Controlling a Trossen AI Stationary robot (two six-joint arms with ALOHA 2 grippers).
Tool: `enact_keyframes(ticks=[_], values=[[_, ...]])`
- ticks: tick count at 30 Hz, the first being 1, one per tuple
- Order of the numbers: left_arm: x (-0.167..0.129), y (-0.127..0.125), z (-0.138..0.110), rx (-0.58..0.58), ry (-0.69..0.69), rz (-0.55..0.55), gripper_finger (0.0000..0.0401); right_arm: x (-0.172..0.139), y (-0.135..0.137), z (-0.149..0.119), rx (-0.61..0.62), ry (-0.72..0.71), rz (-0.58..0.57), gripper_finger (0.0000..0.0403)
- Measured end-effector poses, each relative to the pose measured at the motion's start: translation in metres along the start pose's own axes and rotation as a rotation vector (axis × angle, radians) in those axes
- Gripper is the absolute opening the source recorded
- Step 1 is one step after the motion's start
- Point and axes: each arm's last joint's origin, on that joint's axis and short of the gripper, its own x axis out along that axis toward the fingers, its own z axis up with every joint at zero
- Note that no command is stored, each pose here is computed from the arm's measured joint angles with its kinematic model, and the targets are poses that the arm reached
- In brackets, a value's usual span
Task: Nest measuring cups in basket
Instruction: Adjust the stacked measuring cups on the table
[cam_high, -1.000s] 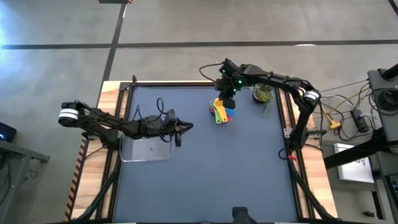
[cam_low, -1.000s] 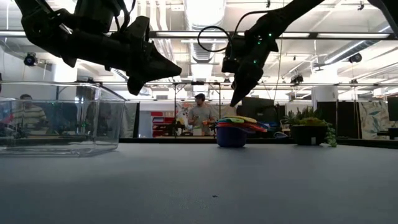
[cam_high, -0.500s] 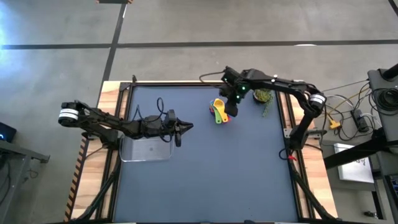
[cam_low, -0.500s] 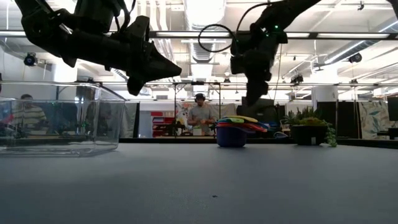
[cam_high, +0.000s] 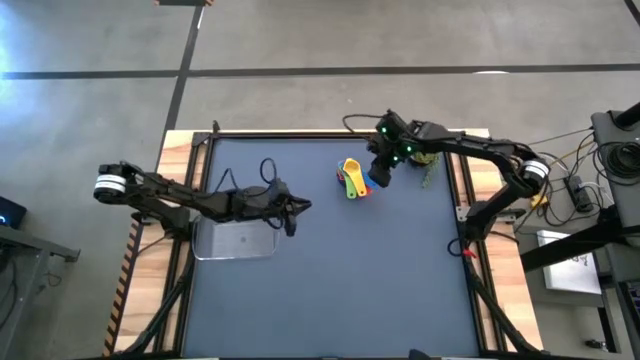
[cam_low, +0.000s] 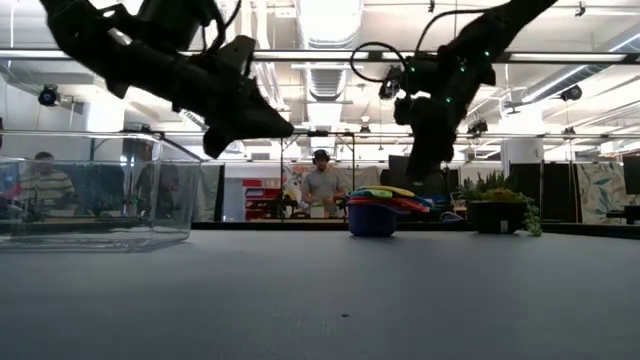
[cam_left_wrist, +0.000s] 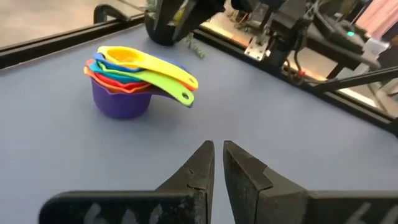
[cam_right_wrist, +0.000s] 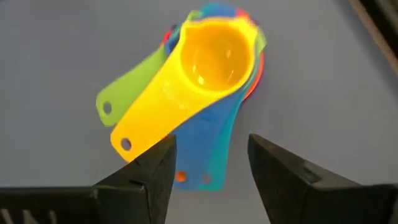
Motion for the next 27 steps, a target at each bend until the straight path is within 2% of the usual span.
enact_keyframes(ticks=[6, 12, 19, 27], values=[[0.024, -0.008, 0.003, 0.025, 0.038, 0.017, 0.0017, 0.012, -0.001, -0.015, 0.005, -0.003, -0.002, 0.0227], [0.065, -0.016, -0.001, 0.085, 0.084, 0.033, 0.0017, 0.012, -0.001, -0.016, 0.021, -0.002, -0.001, 0.0296], [0.106, -0.026, 0.007, 0.141, 0.15, 0.066, 0.0017, 0.014, 0.0, -0.016, 0.042, -0.004, 0.035, 0.0373], [0.118, -0.018, 0.007, 0.133, 0.148, 0.089, 0.0017, 0.017, 0.003, -0.012, 0.063, -0.035, 0.093, 0.0386]])
